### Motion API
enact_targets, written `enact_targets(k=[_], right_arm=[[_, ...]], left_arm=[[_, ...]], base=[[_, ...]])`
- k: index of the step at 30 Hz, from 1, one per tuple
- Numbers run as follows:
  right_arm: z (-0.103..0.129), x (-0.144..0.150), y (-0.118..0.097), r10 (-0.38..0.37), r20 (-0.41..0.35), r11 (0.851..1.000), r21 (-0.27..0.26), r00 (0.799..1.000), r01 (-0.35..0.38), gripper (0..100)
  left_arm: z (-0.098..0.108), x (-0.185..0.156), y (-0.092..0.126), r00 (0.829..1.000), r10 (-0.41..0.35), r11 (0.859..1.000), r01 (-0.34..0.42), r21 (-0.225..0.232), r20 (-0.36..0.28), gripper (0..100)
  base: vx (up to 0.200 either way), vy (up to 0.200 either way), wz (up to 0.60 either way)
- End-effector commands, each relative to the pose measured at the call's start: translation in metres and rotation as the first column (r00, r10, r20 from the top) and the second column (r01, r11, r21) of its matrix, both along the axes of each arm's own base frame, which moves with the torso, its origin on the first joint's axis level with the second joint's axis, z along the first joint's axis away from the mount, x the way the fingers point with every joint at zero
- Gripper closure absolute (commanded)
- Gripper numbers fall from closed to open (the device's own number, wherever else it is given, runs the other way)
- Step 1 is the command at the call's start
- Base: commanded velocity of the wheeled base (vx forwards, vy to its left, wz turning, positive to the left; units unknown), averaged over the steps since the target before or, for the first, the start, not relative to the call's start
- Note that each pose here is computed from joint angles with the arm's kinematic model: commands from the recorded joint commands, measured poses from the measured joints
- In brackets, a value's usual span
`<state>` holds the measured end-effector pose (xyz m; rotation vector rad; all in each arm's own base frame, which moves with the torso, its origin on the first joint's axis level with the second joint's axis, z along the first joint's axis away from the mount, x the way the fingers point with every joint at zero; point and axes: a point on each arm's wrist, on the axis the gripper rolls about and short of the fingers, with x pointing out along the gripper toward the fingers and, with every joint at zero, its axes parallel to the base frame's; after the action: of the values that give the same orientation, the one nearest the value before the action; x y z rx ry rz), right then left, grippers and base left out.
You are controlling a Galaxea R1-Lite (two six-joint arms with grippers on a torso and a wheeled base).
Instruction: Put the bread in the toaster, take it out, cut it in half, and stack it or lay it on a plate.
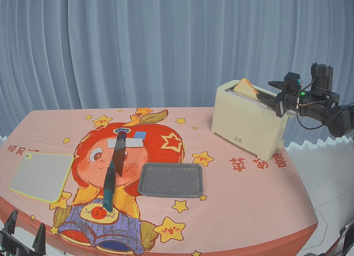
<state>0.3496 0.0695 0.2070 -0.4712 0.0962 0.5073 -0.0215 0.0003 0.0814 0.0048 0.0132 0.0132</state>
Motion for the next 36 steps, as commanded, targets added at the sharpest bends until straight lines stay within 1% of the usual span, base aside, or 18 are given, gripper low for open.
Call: enact_targets(k=[1,6,12,20,21,24,27,28,30,31,33,34,36], right_arm=[[-0.001,-0.001,0.0,0.001,-0.004,1.0,-0.001,1.0,-0.001,0],[0.002,-0.002,-0.002,-0.003,0.004,1.0,0.002,1.0,0.003,0],[-0.001,-0.005,-0.001,0.0,-0.009,1.0,0.001,1.0,0.0,0],[0.005,-0.022,-0.005,-0.002,-0.002,1.0,0.005,1.0,0.002,0],[0.008,-0.03,-0.006,-0.003,0.001,1.0,0.008,1.0,0.003,0],[0.011,-0.042,-0.007,-0.005,-0.007,0.999,0.034,1.0,0.005,0],[0.013,-0.06,-0.01,-0.012,-0.027,0.997,0.072,1.0,0.013,0],[0.013,-0.06,-0.01,-0.012,-0.027,0.997,0.072,1.0,0.013,0],[0.008,-0.076,-0.013,-0.016,-0.06,0.995,0.099,0.998,0.022,0],[0.007,-0.079,-0.014,-0.018,-0.066,0.994,0.105,0.998,0.025,0],[0.003,-0.089,-0.017,-0.029,-0.1,0.99,0.137,0.995,0.043,0],[0.002,-0.091,-0.018,-0.031,-0.106,0.988,0.144,0.994,0.046,0],[-0.001,-0.1,-0.019,-0.032,-0.14,0.981,0.183,0.99,0.058,0]], left_arm=[[-0.005,0.001,0.0,1.0,0.001,1.0,-0.001,0.0,-0.019,0],[-0.005,0.001,0.0,1.0,0.001,1.0,-0.001,0.0,-0.019,0],[-0.005,0.001,0.0,1.0,0.001,1.0,-0.001,0.0,-0.019,0],[-0.005,0.001,0.0,1.0,0.001,1.0,-0.001,0.0,-0.019,0],[-0.005,0.001,0.0,1.0,0.001,1.0,-0.001,0.0,-0.019,0],[-0.005,0.001,0.0,1.0,0.001,1.0,-0.001,0.0,-0.019,0],[-0.005,0.001,0.0,1.0,0.001,1.0,-0.001,0.0,-0.019,0],[-0.005,0.001,0.0,1.0,0.001,1.0,-0.001,0.0,-0.019,0],[-0.005,0.001,0.0,1.0,0.001,1.0,-0.001,0.0,-0.019,0],[-0.005,0.001,0.0,1.0,0.001,1.0,-0.001,0.0,-0.019,0],[-0.005,0.001,0.0,1.0,0.001,1.0,-0.001,0.0,-0.019,0],[-0.005,0.001,0.0,1.0,0.001,1.0,-0.001,0.0,-0.019,0],[-0.005,0.001,0.0,1.0,0.001,1.0,-0.001,0.0,-0.019,0]], base=[[0.0,0.0,0.0],[0.0,0.0,0.0],[0.0,0.0,0.0],[0.0,0.0,0.0],[0.0,0.0,0.0],[0.0,0.0,0.0],[0.0,0.0,0.0],[0.0,0.0,0.0],[0.0,0.0,0.0],[0.0,0.0,0.0],[0.0,0.0,0.0],[0.0,0.0,0.0],[0.0,0.0,0.0]])
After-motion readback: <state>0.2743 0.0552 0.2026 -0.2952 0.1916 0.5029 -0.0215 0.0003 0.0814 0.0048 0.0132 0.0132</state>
